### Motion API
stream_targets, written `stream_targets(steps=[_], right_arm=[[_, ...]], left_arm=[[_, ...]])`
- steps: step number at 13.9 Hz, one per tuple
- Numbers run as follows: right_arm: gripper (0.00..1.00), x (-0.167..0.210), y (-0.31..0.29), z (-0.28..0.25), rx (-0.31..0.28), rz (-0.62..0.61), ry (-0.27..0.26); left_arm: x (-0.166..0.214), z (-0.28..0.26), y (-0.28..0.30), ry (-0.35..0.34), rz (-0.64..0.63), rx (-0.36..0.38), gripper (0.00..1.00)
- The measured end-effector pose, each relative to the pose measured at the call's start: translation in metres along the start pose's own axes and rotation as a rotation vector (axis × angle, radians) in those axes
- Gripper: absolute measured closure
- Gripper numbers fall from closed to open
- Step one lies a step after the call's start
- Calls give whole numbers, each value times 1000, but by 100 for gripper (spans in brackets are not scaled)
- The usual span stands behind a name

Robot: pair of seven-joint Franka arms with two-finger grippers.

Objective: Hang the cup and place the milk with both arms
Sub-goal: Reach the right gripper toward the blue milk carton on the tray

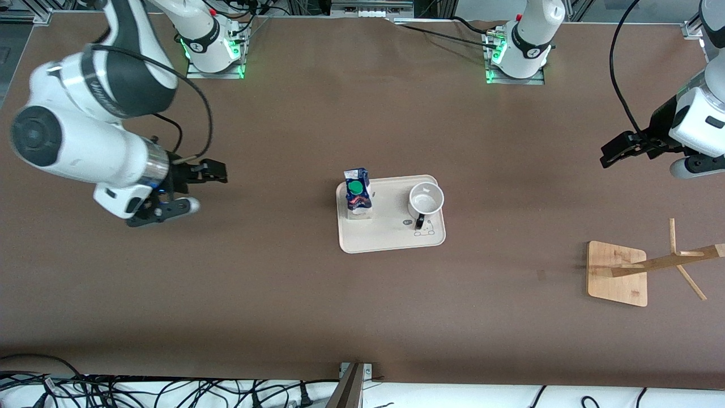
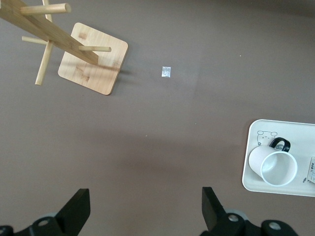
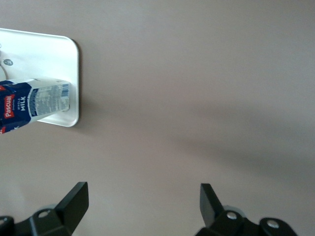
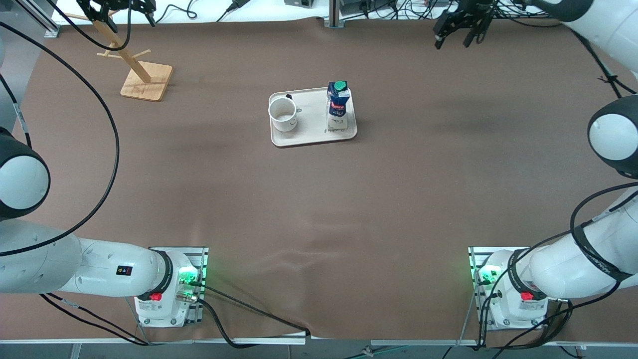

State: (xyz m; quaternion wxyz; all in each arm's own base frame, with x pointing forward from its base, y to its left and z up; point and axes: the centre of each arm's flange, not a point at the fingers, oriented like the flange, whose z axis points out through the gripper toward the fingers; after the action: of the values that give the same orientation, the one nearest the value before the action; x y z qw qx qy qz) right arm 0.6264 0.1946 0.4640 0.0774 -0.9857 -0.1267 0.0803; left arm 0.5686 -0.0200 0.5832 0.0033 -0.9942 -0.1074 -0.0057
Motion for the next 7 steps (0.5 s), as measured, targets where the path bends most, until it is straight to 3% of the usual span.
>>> stream_targets(steps=[7], right_arm=[[0, 36, -101, 55, -11, -116, 35]], left_arm=[[1, 0, -2, 0, -4, 0, 0]])
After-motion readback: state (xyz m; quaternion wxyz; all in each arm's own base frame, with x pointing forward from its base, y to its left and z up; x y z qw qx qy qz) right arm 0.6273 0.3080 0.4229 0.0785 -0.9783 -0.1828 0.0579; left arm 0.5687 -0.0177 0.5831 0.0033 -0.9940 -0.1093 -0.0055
